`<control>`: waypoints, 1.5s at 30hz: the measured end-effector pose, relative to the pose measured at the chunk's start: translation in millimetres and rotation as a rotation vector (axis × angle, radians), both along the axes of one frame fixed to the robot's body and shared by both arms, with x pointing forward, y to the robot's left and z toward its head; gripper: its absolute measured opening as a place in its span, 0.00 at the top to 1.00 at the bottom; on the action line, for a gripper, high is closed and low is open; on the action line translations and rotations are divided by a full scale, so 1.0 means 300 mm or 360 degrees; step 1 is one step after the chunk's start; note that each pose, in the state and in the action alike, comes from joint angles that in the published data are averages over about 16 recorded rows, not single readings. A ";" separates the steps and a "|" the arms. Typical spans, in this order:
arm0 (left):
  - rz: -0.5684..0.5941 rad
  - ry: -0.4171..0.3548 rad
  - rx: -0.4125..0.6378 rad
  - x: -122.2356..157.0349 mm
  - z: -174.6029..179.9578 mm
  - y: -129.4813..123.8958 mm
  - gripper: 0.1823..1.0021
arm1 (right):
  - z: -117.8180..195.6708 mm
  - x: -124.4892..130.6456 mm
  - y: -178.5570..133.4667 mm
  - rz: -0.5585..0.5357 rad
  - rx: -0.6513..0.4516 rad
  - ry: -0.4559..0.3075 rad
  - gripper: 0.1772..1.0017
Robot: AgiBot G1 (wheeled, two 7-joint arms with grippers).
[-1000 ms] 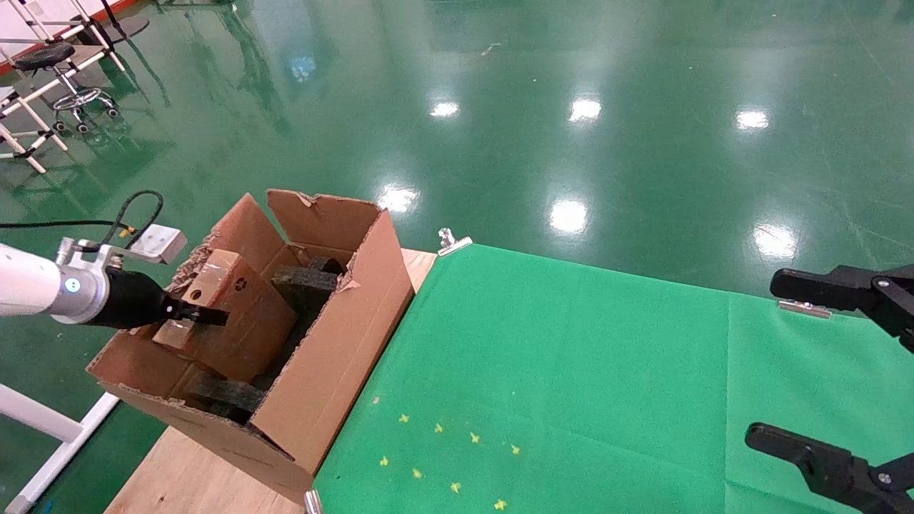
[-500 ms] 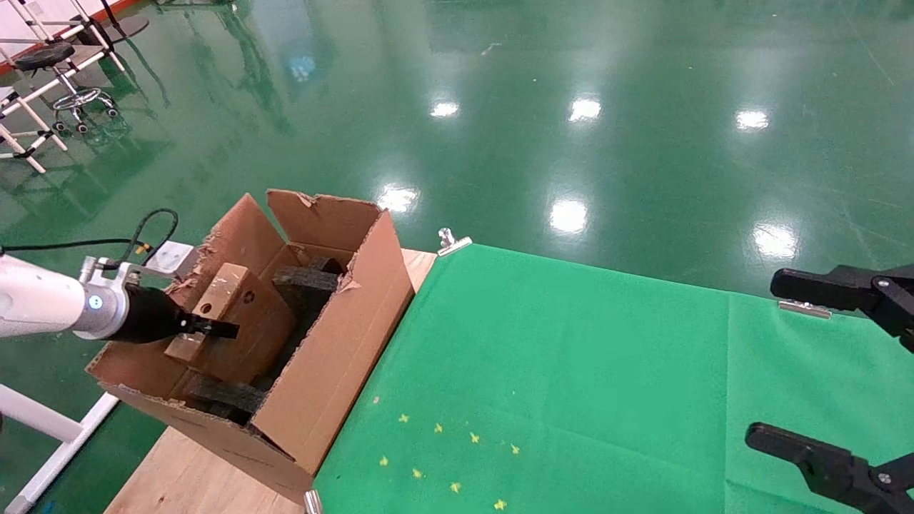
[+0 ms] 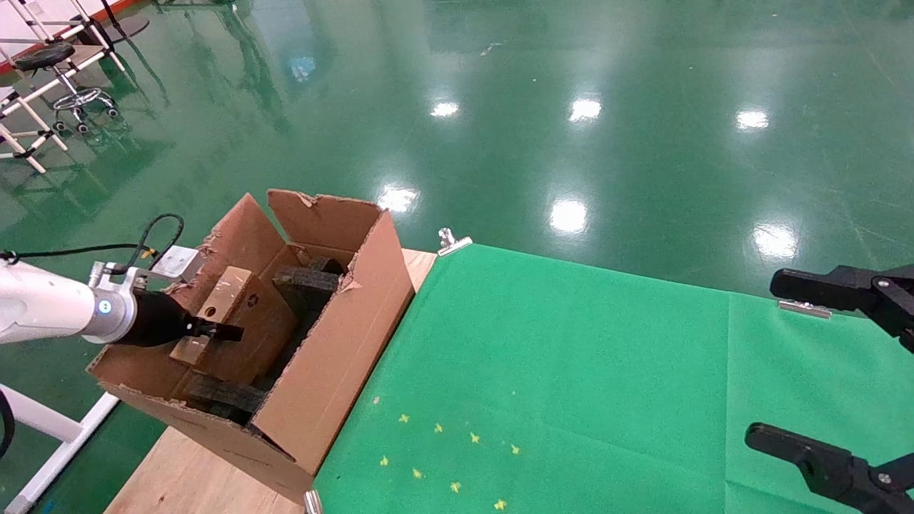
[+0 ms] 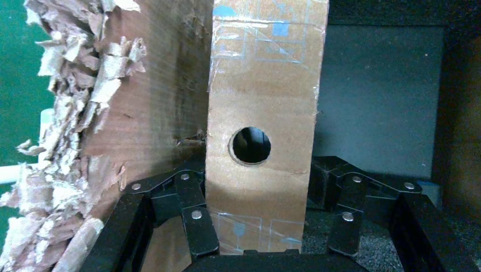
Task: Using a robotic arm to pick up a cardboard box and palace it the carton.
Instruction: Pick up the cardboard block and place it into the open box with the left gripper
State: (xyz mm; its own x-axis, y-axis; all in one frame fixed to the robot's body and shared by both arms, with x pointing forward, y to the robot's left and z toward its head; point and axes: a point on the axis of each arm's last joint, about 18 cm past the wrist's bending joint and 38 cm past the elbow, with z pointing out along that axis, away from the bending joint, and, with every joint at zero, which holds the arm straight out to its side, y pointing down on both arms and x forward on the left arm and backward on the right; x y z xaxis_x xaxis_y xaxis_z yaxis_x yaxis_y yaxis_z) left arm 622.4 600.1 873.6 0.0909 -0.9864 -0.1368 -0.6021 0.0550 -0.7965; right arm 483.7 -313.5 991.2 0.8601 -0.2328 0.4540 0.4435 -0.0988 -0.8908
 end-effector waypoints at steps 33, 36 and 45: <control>-0.0094 -0.0120 0.0007 -0.013 0.175 -0.005 0.23 | 0.000 0.000 0.000 0.0000 0.0000 0.0000 0.00; -0.0145 -0.0190 -0.0018 -0.013 0.240 -0.023 0.18 | 0.000 0.000 0.000 0.0000 0.0000 0.0000 0.00; -0.0495 -0.0465 -0.0186 -0.031 0.439 -0.159 0.04 | 0.000 0.000 0.000 0.0000 0.0000 0.0000 0.00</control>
